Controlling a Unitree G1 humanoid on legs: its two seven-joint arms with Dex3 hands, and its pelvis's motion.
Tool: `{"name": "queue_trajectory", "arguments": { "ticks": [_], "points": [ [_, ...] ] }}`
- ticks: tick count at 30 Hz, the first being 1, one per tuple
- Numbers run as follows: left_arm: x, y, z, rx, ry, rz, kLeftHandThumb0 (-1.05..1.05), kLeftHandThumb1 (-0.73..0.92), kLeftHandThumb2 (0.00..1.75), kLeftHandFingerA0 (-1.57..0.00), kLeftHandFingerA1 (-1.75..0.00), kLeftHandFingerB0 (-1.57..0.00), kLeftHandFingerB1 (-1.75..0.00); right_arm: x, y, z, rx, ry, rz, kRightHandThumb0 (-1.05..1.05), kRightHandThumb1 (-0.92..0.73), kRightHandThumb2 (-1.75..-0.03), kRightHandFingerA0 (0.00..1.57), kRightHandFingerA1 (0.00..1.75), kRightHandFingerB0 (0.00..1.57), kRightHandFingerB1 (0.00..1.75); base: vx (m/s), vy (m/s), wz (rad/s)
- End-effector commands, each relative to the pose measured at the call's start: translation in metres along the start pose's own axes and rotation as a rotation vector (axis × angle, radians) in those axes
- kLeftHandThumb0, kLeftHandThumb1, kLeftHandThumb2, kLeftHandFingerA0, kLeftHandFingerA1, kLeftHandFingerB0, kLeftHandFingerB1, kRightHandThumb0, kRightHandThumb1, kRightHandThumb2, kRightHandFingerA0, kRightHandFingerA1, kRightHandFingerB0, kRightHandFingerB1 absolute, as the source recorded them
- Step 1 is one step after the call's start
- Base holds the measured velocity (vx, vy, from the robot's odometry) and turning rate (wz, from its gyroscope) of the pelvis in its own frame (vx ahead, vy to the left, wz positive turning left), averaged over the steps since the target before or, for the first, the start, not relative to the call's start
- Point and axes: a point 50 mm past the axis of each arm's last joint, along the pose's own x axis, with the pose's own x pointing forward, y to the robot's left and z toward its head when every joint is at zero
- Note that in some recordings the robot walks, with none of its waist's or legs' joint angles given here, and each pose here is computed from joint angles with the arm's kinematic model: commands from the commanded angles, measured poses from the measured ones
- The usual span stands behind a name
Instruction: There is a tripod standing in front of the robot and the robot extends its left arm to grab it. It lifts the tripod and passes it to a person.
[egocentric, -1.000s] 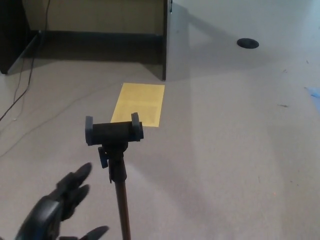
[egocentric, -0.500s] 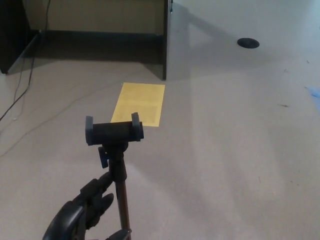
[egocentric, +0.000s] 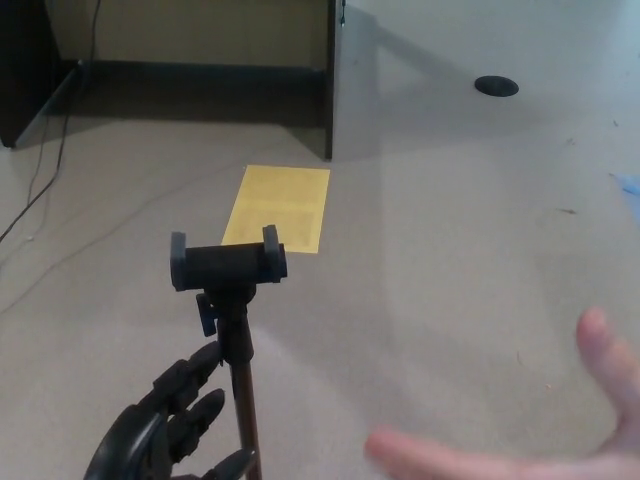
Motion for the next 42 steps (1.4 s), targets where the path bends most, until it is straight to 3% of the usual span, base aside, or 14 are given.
{"name": "queue_trajectory", "arguments": {
  "ticks": [1,2,4,5,9,10,11,12,13,14,15,16,24,42],
  "points": [
    [-0.002,0.007,-0.004,-0.027,0.020,0.014,-0.66,0.38,0.79,0.00,-0.08,0.00,-0.02,-0.002,-0.003,-0.006,-0.009,0.020,-0.002,-0.47,-0.58,-0.83,0.51,0.52,0.32,0.45,0.00,0.000,0.00],
    [-0.001,0.007,-0.004,-0.007,0.020,0.019,-0.68,0.39,0.80,0.00,-0.05,0.00,0.00,-0.002,-0.003,-0.007,-0.004,0.025,0.002,-0.39,-0.71,-0.61,0.60,0.39,0.37,0.32,0.00,0.000,0.00],
    [-0.001,0.008,-0.003,0.002,0.019,0.021,-0.68,0.39,0.80,0.00,-0.05,0.00,0.00,-0.002,-0.002,-0.007,-0.002,0.028,0.004,-0.39,-0.71,-0.61,0.60,0.39,0.37,0.32,0.00,0.000,0.00],
    [0.001,0.007,-0.001,0.017,0.019,0.034,-0.79,0.40,0.55,0.00,0.00,0.00,0.00,-0.002,-0.002,-0.007,-0.006,0.028,0.005,-0.39,-0.71,-0.61,0.63,0.40,0.37,0.32,0.00,0.000,0.00],
    [0.006,0.003,0.002,0.070,0.007,0.051,-0.72,0.40,0.55,0.00,-0.02,0.00,0.00,-0.002,-0.002,-0.006,-0.013,0.021,0.003,-0.39,-0.71,-0.61,0.63,0.40,0.37,0.32,0.00,0.000,0.00],
    [0.007,0.002,0.002,0.073,0.004,0.051,-0.63,0.39,0.76,0.00,-0.06,0.00,0.00,-0.002,-0.002,-0.006,-0.019,0.019,0.001,-0.40,-0.70,-0.61,0.64,0.41,0.37,0.33,0.00,0.000,0.00],
    [0.007,0.001,0.002,0.071,0.003,0.052,-0.69,0.38,0.56,0.00,-0.05,0.00,0.00,-0.002,-0.002,-0.006,-0.024,0.017,0.002,-0.40,-0.70,-0.61,0.63,0.41,0.37,0.33,0.00,0.000,0.00],
    [0.007,0.001,0.001,0.071,0.003,0.053,-0.69,0.38,0.56,0.00,-0.05,0.00,0.00,-0.002,-0.002,-0.006,-0.026,0.016,0.002,-0.40,-0.70,-0.61,0.63,0.41,0.37,0.33,0.00,0.000,0.00],
    [0.009,-0.001,0.001,0.054,0.008,0.051,-0.59,0.37,0.75,0.00,-0.08,0.00,-0.02,-0.002,-0.001,-0.006,-0.029,0.017,0.002,-0.39,-0.70,-0.60,0.63,0.40,0.38,0.32,0.00,0.000,0.00],
    [0.010,-0.002,0.001,0.051,0.013,0.052,-0.58,0.36,0.75,0.00,-0.09,0.00,-0.03,-0.003,-0.001,-0.007,-0.029,0.014,0.005,-0.39,-0.71,-0.61,0.62,0.40,0.37,0.32,0.00,0.000,0.00],
    [0.010,-0.004,0.000,0.052,0.016,0.053,-0.65,0.38,0.53,0.00,-0.12,0.00,-0.01,-0.003,0.000,-0.007,-0.029,0.016,0.007,-0.39,-0.71,-0.61,0.63,0.40,0.37,0.32,0.00,0.000,0.00],
    [0.010,-0.005,0.000,0.051,0.016,0.052,-0.61,0.31,0.68,0.00,-0.10,0.00,0.00,-0.003,0.001,-0.008,-0.025,0.015,0.011,-0.39,-0.71,-0.61,0.61,0.40,0.36,0.32,0.00,0.000,0.00],
    [0.020,-0.008,-0.001,0.137,0.035,0.021,-0.62,0.38,0.76,0.00,-0.09,0.00,-0.01,-0.003,0.003,-0.007,-0.020,0.010,0.015,-0.40,-0.70,-0.61,0.64,0.41,0.37,0.32,0.00,0.000,0.00],
    [0.051,0.014,0.029,0.255,-0.014,0.036,-0.57,0.36,0.69,0.00,-0.12,0.00,0.00,-0.004,0.013,-0.005,0.003,-0.009,0.035,-0.39,-0.70,-0.61,0.61,0.40,0.37,0.33,0.00,0.000,0.00]
  ]
}}
